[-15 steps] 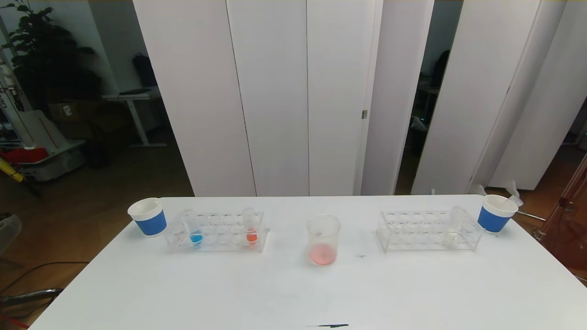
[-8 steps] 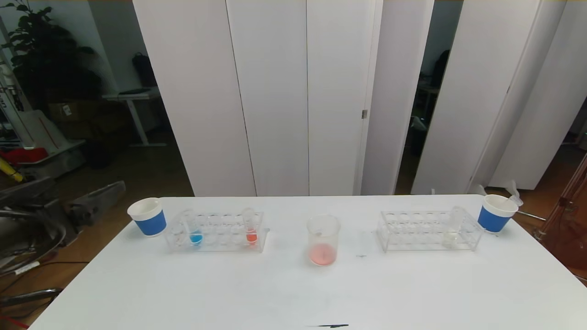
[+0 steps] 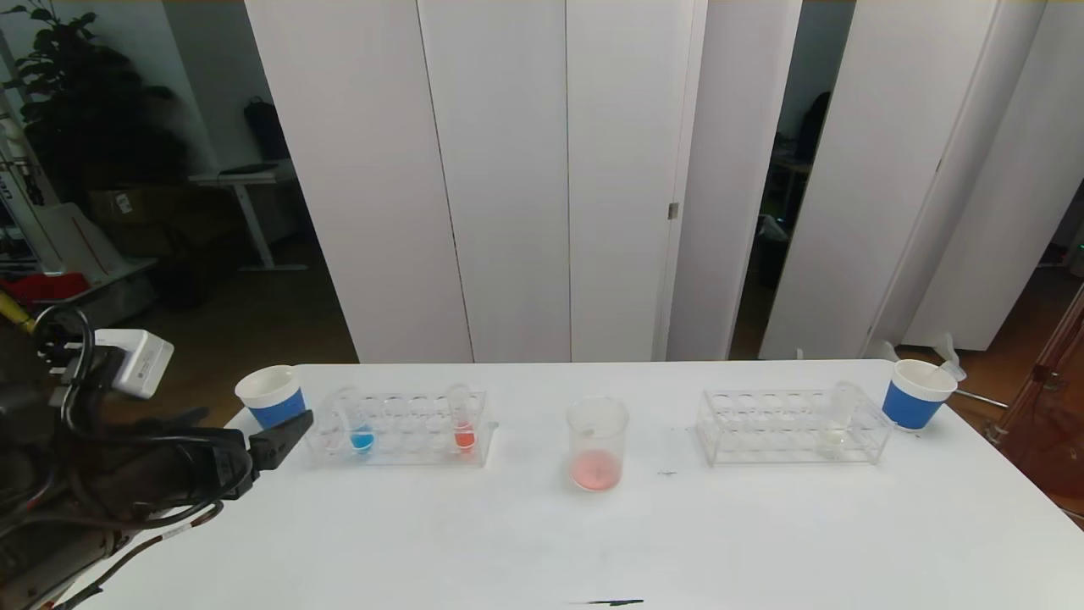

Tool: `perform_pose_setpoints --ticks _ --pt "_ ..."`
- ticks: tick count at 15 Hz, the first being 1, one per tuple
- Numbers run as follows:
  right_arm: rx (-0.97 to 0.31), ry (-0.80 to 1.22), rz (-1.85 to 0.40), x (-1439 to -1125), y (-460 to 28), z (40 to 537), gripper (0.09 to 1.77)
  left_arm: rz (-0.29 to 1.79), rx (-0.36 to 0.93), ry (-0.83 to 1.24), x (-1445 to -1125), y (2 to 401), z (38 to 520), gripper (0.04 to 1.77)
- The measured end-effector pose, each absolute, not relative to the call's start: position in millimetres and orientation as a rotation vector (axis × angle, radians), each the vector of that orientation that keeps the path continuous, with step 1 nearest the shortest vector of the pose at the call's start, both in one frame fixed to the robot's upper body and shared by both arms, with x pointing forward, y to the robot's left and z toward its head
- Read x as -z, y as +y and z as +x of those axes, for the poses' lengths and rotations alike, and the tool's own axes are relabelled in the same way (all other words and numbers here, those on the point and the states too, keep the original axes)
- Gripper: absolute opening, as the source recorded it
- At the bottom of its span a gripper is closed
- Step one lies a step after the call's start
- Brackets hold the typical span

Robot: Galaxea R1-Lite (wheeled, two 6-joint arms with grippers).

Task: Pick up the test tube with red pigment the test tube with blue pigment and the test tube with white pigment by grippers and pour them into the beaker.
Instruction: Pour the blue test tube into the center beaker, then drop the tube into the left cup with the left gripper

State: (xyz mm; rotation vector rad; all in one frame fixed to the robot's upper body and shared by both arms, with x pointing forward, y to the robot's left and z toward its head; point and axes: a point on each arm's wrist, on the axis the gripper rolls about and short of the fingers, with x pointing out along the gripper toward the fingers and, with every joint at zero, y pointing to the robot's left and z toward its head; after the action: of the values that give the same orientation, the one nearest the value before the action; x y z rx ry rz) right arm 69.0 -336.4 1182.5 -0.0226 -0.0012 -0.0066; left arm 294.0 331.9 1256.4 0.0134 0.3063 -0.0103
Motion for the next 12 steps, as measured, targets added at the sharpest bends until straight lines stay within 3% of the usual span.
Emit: perform_pose_setpoints --ticks 12 --pt "0.006 -0.001 -0.023 -1182.5 -336.4 69.0 1.75 -0.091 0.073 0.348 -1208.8 326.4 351.7 1.75"
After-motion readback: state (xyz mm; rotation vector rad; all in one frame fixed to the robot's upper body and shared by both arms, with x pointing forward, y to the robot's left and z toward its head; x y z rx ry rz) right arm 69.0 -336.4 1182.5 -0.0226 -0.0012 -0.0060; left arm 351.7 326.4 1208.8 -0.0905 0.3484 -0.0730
